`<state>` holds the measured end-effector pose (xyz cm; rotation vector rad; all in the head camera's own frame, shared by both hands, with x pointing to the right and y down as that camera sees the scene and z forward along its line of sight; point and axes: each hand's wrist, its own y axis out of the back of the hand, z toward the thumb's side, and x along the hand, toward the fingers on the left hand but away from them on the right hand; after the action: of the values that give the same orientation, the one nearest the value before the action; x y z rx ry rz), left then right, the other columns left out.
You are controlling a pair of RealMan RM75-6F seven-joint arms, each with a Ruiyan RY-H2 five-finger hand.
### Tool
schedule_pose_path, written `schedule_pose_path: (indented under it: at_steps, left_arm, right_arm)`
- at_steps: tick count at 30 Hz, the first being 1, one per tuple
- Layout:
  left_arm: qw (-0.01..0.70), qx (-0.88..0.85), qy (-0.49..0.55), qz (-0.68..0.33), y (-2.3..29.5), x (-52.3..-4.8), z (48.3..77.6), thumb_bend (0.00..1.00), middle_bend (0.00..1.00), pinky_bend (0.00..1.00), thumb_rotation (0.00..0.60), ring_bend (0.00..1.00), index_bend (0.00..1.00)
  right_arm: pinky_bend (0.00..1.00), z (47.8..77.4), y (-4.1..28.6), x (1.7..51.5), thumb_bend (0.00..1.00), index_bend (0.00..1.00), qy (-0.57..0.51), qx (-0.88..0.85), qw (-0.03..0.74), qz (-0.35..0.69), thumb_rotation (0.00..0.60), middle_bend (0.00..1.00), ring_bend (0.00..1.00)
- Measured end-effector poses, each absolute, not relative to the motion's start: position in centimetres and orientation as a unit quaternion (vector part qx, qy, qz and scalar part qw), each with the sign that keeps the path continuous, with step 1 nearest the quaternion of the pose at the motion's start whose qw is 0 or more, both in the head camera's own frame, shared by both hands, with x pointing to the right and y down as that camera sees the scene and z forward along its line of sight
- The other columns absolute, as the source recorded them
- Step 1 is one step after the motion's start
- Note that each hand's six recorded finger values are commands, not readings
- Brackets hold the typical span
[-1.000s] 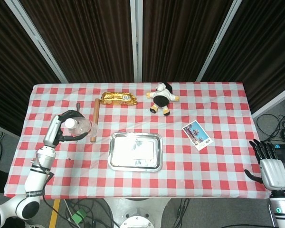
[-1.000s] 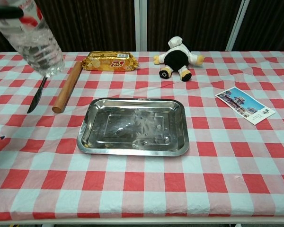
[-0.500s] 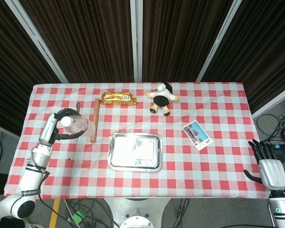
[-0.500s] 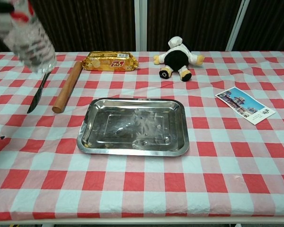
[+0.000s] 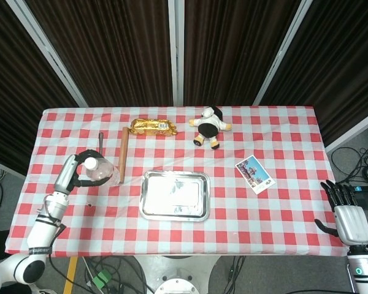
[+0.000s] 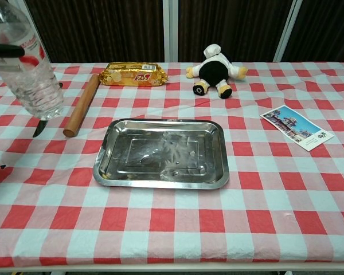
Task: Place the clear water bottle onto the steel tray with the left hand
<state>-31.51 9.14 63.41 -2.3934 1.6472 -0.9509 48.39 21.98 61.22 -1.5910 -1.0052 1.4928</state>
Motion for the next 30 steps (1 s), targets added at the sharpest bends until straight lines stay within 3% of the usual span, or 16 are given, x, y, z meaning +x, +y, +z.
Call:
schedule_pose_path:
  at_steps: [10,19,27,30]
  left_arm:
    - [0.030,-0.829,0.488,-0.273,8.8,-25.0,62.4,0.26,0.66,0.53,0.600,0.51,0.63]
    - [0.057,-0.752,0.552,-0.356,6.0,-34.6,62.4,0.26,0.66,0.53,0.600,0.51,0.63]
    - [0.053,-0.834,0.475,-0.276,8.8,-26.1,59.9,0.26,0.66,0.53,0.600,0.51,0.63]
    - [0.058,-0.832,0.476,-0.278,8.8,-26.3,59.8,0.26,0.66,0.53,0.600,0.52,0.63]
  right_arm:
    - [0.00,61.5,22.0,48.4,0.11,0.06,-0.389,-0.617,0.358,0.583,0.600,0.04,0.00]
    - [0.00,61.2,21.8,48.6,0.11,0.06,-0.392,-0.616,0.358,0.582,0.600,0.04,0.00]
    - [0.00,61.3,21.9,48.6,0.11,0.06,-0.393,-0.615,0.358,0.583,0.600,0.04,0.00]
    - [0.00,61.3,21.8,48.7,0.11,0.06,-0.393,-0.616,0.356,0.582,0.600,0.04,0.00]
